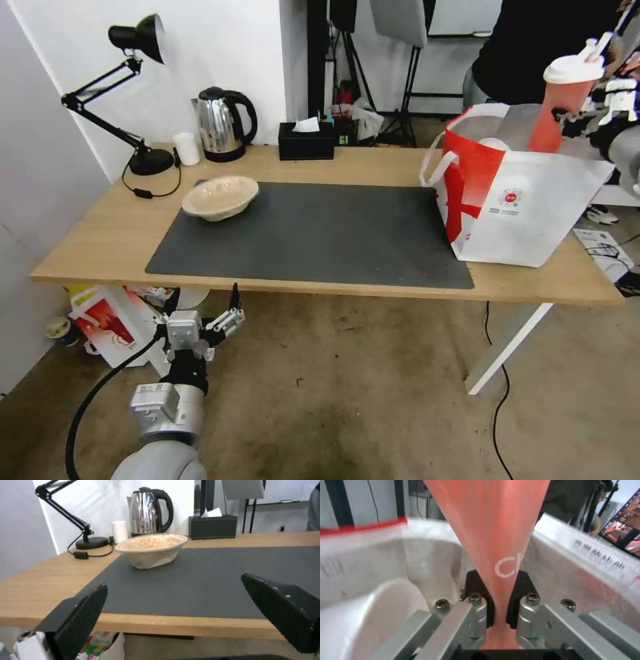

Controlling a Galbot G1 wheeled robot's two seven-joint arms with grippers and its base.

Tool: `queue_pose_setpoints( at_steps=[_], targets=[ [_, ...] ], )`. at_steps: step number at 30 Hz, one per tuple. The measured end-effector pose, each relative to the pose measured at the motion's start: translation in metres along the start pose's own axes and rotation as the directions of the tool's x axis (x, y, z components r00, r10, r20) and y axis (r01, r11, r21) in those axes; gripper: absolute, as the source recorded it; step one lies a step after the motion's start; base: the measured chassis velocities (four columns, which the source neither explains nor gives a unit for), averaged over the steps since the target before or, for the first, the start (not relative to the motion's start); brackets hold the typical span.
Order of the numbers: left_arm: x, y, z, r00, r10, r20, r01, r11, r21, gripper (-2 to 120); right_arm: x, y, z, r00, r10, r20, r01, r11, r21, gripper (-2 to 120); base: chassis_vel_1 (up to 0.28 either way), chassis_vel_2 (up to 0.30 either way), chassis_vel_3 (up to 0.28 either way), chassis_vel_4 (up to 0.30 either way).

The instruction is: Pick up the trash from the table and place it into the takeout bag.

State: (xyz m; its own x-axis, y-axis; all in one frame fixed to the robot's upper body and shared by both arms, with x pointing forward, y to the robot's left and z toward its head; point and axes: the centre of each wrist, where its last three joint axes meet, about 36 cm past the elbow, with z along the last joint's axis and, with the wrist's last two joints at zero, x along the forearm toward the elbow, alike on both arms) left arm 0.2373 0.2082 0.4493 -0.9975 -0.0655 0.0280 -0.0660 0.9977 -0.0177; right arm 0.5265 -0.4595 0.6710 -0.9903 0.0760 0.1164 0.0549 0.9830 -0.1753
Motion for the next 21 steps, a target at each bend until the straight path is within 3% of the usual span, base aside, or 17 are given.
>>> queue_pose_setpoints(
  at_steps=[3,7,19,21],
  targets=[
    [0.001,0.0,0.0,1.0,0.0,0.001,0.0,1.0,0.0,100,0.001,0.003,0.011,1.0,-0.002,-0.01,0.002,0.999,0.038,4,0.0,0.0,0.0,0.0],
    [0.0,0.0,-0.001,1.0,0.001,0.006,-0.001,1.0,0.001,100,0.011,0.013,0.008,1.0,-0.024,-0.019,0.025,0.997,0.073,22,0.0,0.0,0.0,0.0],
    [0.003,0.0,-0.005,1.0,0.0,0.017,0.0,1.0,0.004,100,0.022,0.012,-0.015,0.999,-0.031,0.029,0.028,0.995,0.1,60,0.0,0.0,0.0,0.0],
    [0.003,0.0,-0.004,1.0,0.0,0.017,-0.001,1.0,0.004,100,0.022,0.013,-0.014,0.999,-0.03,0.028,0.027,0.994,0.103,72,0.0,0.0,0.0,0.0]
  ],
)
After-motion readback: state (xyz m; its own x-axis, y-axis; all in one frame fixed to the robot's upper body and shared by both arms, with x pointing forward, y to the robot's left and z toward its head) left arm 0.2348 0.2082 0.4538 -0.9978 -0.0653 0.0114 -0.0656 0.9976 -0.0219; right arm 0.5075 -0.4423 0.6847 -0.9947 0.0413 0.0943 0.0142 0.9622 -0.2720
